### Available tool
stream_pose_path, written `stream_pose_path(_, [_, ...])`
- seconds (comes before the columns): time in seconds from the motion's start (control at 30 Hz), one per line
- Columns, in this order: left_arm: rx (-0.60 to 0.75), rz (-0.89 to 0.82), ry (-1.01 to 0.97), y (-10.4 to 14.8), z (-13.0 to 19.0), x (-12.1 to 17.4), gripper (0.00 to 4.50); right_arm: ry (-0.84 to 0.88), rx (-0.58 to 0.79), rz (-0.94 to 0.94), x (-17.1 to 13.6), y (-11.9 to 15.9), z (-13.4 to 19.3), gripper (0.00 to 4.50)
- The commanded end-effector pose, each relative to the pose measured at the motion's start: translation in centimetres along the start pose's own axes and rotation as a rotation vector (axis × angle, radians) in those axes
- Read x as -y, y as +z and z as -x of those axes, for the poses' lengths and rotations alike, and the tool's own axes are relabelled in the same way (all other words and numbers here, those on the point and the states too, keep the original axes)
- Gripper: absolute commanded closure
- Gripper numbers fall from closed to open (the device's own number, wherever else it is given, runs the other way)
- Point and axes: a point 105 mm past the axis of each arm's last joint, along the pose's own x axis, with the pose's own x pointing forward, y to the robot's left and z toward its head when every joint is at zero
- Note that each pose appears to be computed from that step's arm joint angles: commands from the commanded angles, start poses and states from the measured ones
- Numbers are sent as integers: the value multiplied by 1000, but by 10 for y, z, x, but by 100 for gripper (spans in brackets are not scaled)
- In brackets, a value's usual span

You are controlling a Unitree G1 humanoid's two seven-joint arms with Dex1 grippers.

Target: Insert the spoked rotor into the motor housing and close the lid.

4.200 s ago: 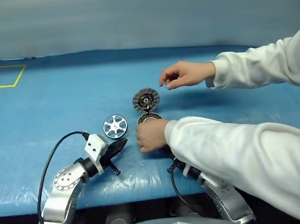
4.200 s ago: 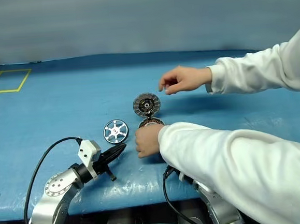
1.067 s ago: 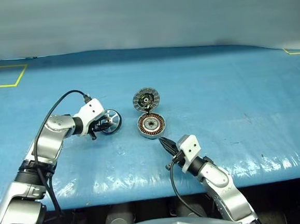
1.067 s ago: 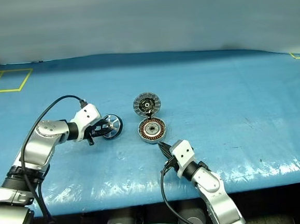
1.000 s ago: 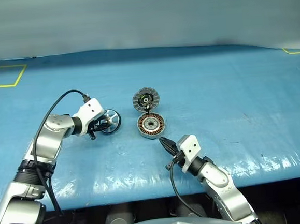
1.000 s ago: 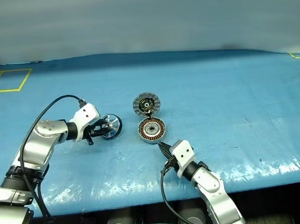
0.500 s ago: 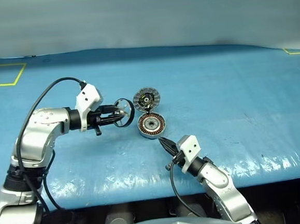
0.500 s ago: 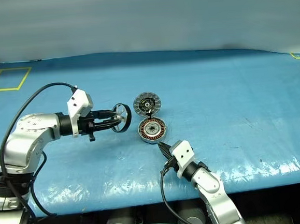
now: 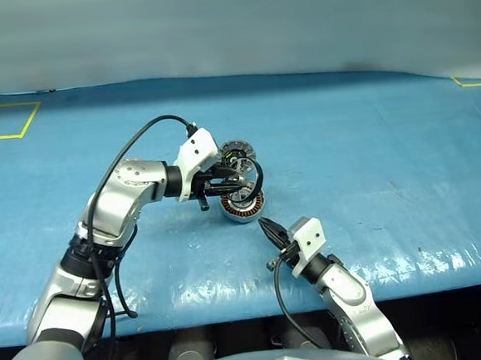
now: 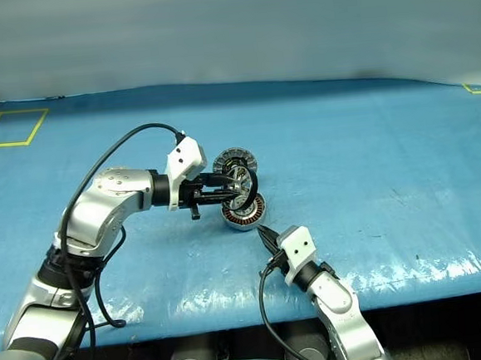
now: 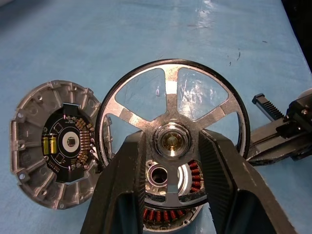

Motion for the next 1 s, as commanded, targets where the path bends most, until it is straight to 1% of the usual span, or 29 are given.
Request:
stream_pose_path(0.03, [10, -63, 4, 13, -5, -3, 320, -15, 38, 8, 2, 6, 0, 450])
stream_pose_path(0.13, [-6, -65, 0, 11, -8, -4, 320, -24, 38, 11, 3, 5, 0, 450])
stream_pose_path(0.3, [-70, -64, -14, -8, -11, -6, 320, -22, 38, 13, 1, 5, -1, 450])
stream_pose_path(0.5, [-101, -50, -34, -21, -13, -5, 320, -8, 40, 20, 0, 7, -3, 450])
stream_pose_path(1.0, [-163, -63, -36, -33, -14, -8, 320, -4, 27, 23, -1, 6, -3, 450])
